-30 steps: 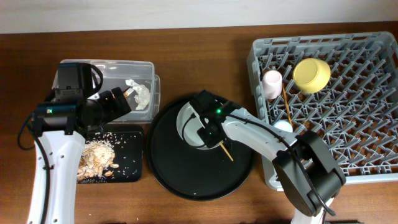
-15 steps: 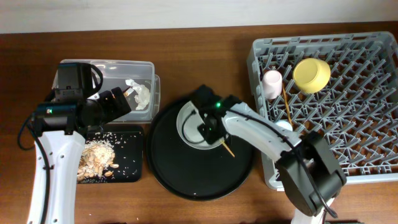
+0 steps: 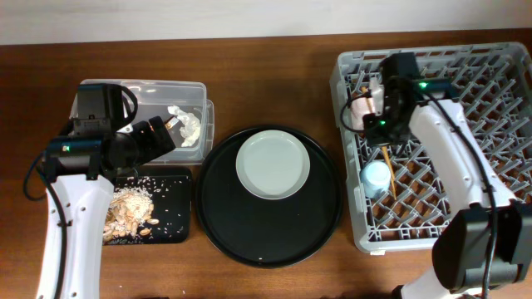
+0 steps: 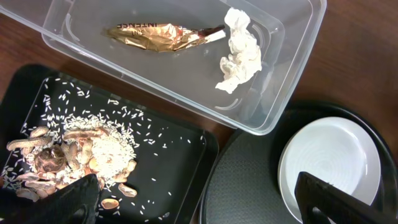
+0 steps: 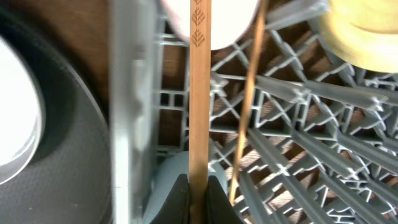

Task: Sort waste into correct bins and load items into the dishwasher rack
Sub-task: 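Carry the second chopstick into the dish rack and release it, then reach the right gripper back to the white plate rim and grasp it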

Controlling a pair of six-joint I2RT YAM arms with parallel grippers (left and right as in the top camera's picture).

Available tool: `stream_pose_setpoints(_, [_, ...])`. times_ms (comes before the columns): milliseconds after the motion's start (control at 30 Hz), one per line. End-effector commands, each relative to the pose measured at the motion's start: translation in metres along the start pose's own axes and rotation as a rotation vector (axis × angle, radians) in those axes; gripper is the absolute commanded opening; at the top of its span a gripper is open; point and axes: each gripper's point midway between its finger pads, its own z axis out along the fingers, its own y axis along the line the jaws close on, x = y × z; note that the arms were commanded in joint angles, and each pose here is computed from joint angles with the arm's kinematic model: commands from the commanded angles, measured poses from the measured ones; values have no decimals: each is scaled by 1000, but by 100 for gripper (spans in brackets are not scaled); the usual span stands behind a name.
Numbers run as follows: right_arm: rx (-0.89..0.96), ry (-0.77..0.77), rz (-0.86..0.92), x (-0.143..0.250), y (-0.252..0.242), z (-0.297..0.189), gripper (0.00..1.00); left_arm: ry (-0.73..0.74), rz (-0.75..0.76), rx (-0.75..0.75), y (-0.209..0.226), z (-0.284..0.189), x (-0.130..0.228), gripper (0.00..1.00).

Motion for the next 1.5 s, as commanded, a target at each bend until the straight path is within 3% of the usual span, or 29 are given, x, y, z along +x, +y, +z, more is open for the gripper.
stream_pose_setpoints(0, [9,-22,60,-2,-26,-4,4,-17,-10,-7,2,-4,-3,99])
stream_pose_setpoints(133, [19,-9,110,2,-45,4,4,-16,-10,-7,2,-3,-3,99])
stream_pose_setpoints(700, [-35,-21,76,-1,-36,16,5,-17,-10,-7,2,-4,-3,99])
stream_pose_setpoints(767, [-35,-21,76,-1,-36,16,18,-16,-10,-7,2,-3,-3,99])
stream_pose_setpoints(967, [-54,-18,78,-1,-32,15,20,-16,-10,-7,2,-3,-3,99])
stream_pose_setpoints(1133, [-557,-70,44,-11,60,-11,19,-17,-10,-7,2,-4,-3,99])
stream_pose_setpoints(1200, [-636,-56,-19,-8,95,-19,20,-16,-10,-7,2,-3,-3,99])
stream_pose_setpoints(1333, [-644,-54,-233,1,173,-25,28,-16,-10,-7,2,-3,-3,99])
stream_pose_setpoints(1467, [-458,-103,-286,3,224,-18,30,-16,-10,-7,2,-3,-3,99])
